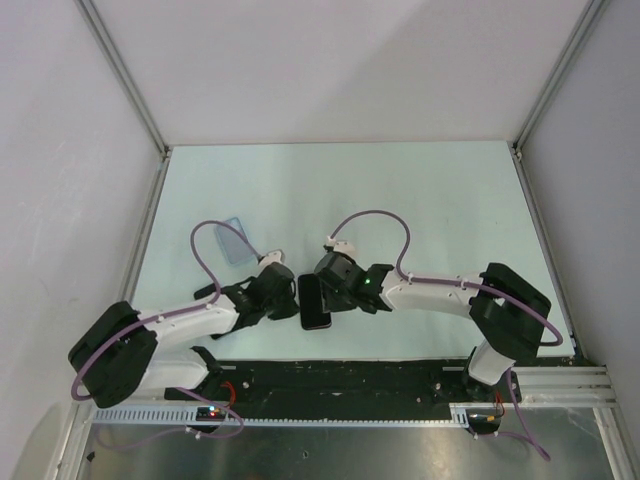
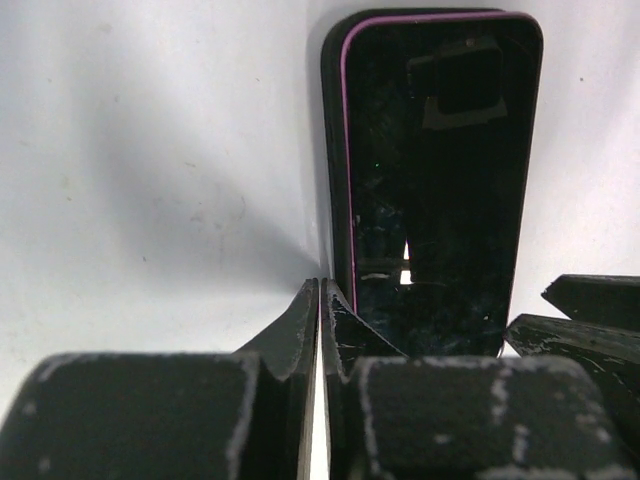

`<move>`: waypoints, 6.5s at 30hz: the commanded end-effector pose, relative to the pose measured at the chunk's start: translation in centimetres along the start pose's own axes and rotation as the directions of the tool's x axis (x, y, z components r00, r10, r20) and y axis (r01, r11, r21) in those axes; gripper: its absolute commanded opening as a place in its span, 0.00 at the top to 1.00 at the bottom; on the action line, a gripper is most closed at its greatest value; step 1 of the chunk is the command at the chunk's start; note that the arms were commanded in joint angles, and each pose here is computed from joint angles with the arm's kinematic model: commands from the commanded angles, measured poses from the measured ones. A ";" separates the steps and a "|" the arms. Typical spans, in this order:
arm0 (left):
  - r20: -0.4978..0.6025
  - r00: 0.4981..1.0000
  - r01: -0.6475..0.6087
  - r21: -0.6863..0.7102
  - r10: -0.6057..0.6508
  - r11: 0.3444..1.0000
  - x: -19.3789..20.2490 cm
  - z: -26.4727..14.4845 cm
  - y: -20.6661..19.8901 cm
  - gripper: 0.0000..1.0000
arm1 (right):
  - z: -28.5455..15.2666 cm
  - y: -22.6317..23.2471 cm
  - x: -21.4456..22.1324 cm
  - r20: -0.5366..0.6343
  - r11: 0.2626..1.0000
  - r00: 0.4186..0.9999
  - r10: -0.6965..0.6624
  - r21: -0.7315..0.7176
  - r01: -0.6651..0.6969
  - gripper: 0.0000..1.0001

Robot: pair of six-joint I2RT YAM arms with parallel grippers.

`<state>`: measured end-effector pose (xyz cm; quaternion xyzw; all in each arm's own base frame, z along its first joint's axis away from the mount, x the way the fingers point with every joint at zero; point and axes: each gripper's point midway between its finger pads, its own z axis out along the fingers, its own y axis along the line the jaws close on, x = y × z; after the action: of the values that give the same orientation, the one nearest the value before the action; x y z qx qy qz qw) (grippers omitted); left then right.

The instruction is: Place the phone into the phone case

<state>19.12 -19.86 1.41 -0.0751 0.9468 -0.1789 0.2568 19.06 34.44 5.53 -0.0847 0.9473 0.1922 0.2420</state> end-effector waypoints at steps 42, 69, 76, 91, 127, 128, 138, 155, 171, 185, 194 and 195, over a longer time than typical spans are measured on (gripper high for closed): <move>-0.097 0.995 -0.011 0.034 0.014 0.999 4.3 -0.9 0.1 0.98 | -0.3 -1.4 2.8 -0.025 0.999 1.000 -0.013 0.047 0.014 0.69; -0.115 0.993 -0.032 0.034 0.036 0.999 4.7 -0.7 -0.9 0.98 | 1.8 -0.8 6.5 -0.140 0.998 0.989 -0.040 0.031 0.045 0.97; -0.112 0.993 -0.033 0.033 0.036 0.999 4.7 -0.6 -0.9 0.98 | 2.2 -1.5 7.9 -0.174 0.996 0.983 -0.054 0.065 0.066 0.99; -0.047 0.997 -0.057 0.013 0.058 0.998 2.9 -1.5 -0.9 0.96 | 0.4 -2.4 4.4 -0.082 0.994 0.994 -0.065 0.080 0.072 0.91; 0.027 1.000 0.017 -0.124 -0.014 0.992 -7.1 2.2 0.1 0.97 | 5.0 -0.6 -8.9 0.054 0.987 0.996 -0.071 -0.142 0.078 0.73; 0.024 1.000 0.017 -0.125 -0.014 0.992 -7.1 2.3 0.1 0.97 | 5.1 -0.7 -8.7 0.049 0.987 0.996 -0.072 -0.139 0.078 0.74; 0.012 1.000 0.009 -0.115 -0.007 0.993 -7.3 3.1 -0.5 0.97 | 5.9 -1.5 -8.1 0.024 0.993 0.997 -0.073 -0.096 0.075 0.78; 0.007 1.000 0.005 -0.108 -0.005 0.994 -7.7 3.9 -1.0 0.97 | 7.6 -2.0 -5.3 -0.058 0.993 0.991 -0.118 -0.005 0.118 0.86; 0.011 1.000 0.009 -0.097 -0.008 0.995 -7.7 3.8 -1.2 0.97 | 9.2 -2.2 -1.3 -0.154 0.991 0.980 -0.124 0.033 0.131 0.88; 0.014 1.000 0.010 -0.093 -0.009 0.996 -7.8 3.7 -1.3 0.97 | 10.1 -2.5 1.0 -0.200 0.990 0.973 -0.116 0.057 0.130 0.89; 0.010 1.000 0.012 -0.097 -0.011 0.995 -7.7 3.7 -1.1 0.97 | 9.6 -3.4 1.6 -0.184 0.993 0.979 -0.086 0.065 0.099 0.89; 0.011 1.000 0.013 -0.097 -0.012 0.995 -7.7 3.7 -1.1 0.97 | 9.5 -3.5 1.1 -0.172 0.994 0.982 -0.081 0.062 0.093 0.89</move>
<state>26.52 -19.56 1.52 -0.0987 0.9585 -0.1218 0.2381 29.28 39.32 1.86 -0.1061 0.9292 0.2121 0.2834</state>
